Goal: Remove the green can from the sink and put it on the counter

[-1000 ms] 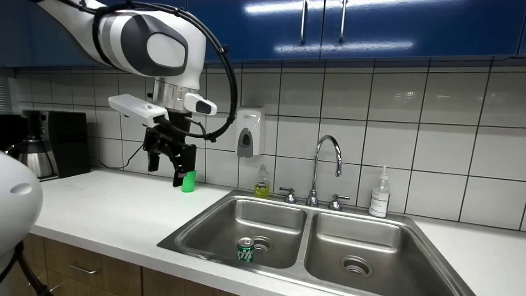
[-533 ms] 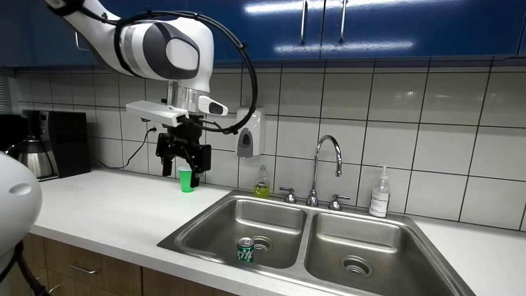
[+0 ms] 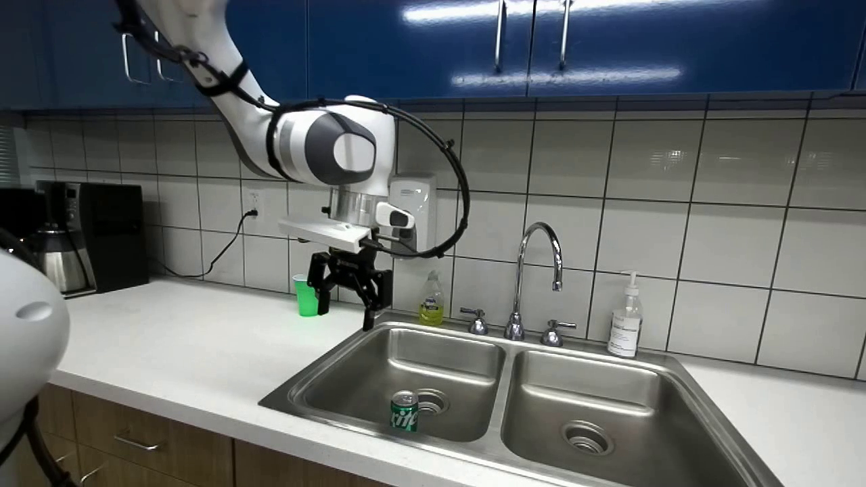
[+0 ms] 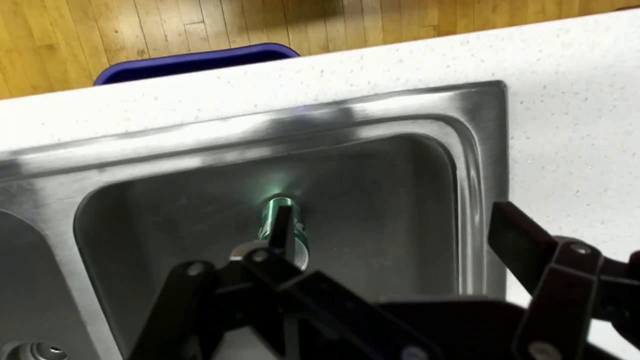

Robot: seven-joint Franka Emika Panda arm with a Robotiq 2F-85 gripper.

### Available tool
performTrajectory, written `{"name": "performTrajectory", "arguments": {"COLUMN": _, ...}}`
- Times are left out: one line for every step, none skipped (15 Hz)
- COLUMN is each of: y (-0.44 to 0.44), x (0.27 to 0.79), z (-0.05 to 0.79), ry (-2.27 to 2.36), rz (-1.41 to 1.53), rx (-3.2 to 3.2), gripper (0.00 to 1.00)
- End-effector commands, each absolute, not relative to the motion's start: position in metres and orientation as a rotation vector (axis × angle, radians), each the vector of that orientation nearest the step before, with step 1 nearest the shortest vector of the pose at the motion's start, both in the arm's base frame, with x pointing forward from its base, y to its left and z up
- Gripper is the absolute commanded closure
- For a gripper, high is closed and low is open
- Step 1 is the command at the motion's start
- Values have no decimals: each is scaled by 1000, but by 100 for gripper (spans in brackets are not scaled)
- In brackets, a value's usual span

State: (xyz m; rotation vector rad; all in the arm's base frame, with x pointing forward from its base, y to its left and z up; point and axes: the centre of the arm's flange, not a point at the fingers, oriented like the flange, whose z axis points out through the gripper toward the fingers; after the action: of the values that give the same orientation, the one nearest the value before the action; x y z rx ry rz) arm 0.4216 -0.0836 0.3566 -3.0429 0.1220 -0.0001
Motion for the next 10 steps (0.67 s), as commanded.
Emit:
{"name": "performTrajectory", "arguments": {"y": -110, "x": 479, "z": 320, "ry": 85, "rz": 31, "rx": -3038, "gripper": 0}}
{"name": "performTrajectory", "arguments": {"y": -115, "x": 488, "z": 310, "ry": 80, "rz": 47, "rx": -3042, "gripper": 0}}
{"name": "performTrajectory", "arguments": {"y": -119, "x": 495, "z": 300, "ry": 80, "rz": 64, "rx": -3045, "gripper": 0}}
{"name": "performTrajectory", "arguments": {"y": -124, "x": 501, "z": 290, "ry": 78, "rz": 82, "rx": -3047, "gripper": 0}}
{"name": "performTrajectory", "arguments": {"y": -128, "x": 506, "z": 279, "ry": 76, "rz": 99, "rx": -3049, "gripper": 0}}
{"name": "performTrajectory", "arguments": {"y": -132, "x": 511, "z": 270, "ry": 70, "rz": 118, "rx": -3049, "gripper": 0}}
{"name": "performTrajectory", "arguments": {"y": -136, "x": 514, "z": 259, "ry": 69, "rz": 141, "rx": -3047, "gripper": 0}}
{"name": "performTrajectory", "arguments": {"y": -140, "x": 517, "z": 251, "ry": 70, "rz": 161, "rx": -3045, "gripper": 0}}
{"name": "performTrajectory", "arguments": {"y": -143, "x": 519, "z": 240, "ry": 68, "rz": 178, "rx": -3043, "gripper": 0}}
{"name": "performTrajectory", "arguments": {"y": -146, "x": 520, "z": 231, "ry": 66, "rz": 194, "rx": -3039, "gripper": 0}}
